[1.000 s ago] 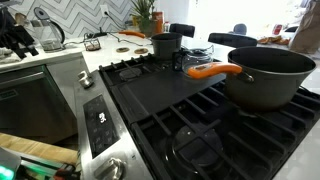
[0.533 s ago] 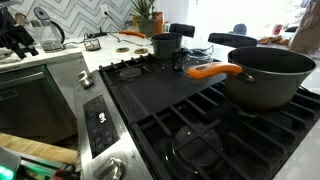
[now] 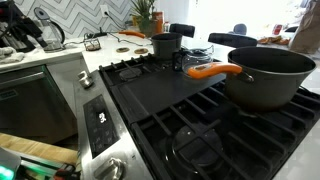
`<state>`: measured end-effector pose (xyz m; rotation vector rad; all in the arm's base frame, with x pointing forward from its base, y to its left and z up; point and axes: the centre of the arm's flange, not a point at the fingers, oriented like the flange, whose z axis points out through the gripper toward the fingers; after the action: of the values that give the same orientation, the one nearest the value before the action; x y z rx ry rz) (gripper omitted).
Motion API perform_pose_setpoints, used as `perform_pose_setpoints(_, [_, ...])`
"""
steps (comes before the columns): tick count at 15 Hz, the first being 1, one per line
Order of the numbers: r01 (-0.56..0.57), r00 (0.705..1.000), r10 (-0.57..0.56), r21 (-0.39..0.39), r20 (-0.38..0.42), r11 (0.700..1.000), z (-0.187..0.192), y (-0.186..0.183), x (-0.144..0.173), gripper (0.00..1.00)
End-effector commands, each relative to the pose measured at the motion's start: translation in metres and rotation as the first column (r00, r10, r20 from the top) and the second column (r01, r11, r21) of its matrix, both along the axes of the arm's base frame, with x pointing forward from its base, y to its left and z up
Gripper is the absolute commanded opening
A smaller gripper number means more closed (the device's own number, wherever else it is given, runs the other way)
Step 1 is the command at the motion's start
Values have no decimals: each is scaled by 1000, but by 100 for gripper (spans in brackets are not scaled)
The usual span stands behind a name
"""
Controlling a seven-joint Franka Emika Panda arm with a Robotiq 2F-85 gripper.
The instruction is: Slide the coaster on the left to the edge of the kitchen counter, pick up the coaster at the edge of the kitchen counter and put it in the coaster holder
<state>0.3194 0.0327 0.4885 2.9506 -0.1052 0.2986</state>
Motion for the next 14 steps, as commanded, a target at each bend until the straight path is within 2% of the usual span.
perform_pose_setpoints(1, [14, 999, -17, 67, 43, 998, 16, -17, 79, 100])
perform_pose_setpoints(4, [29, 995, -40, 121, 93, 992, 26, -28, 135, 100])
perform_pose_setpoints(6, [58, 991, -72, 123, 115, 991, 27, -39, 171, 100])
perform_pose_setpoints(11, [80, 986, -107, 193, 132, 978, 25, -66, 248, 100])
perform_pose_setpoints(12, [82, 984, -105, 161, 141, 984, 23, -59, 206, 100])
perform_pose_setpoints(14, [86, 985, -109, 164, 134, 983, 19, -62, 218, 100])
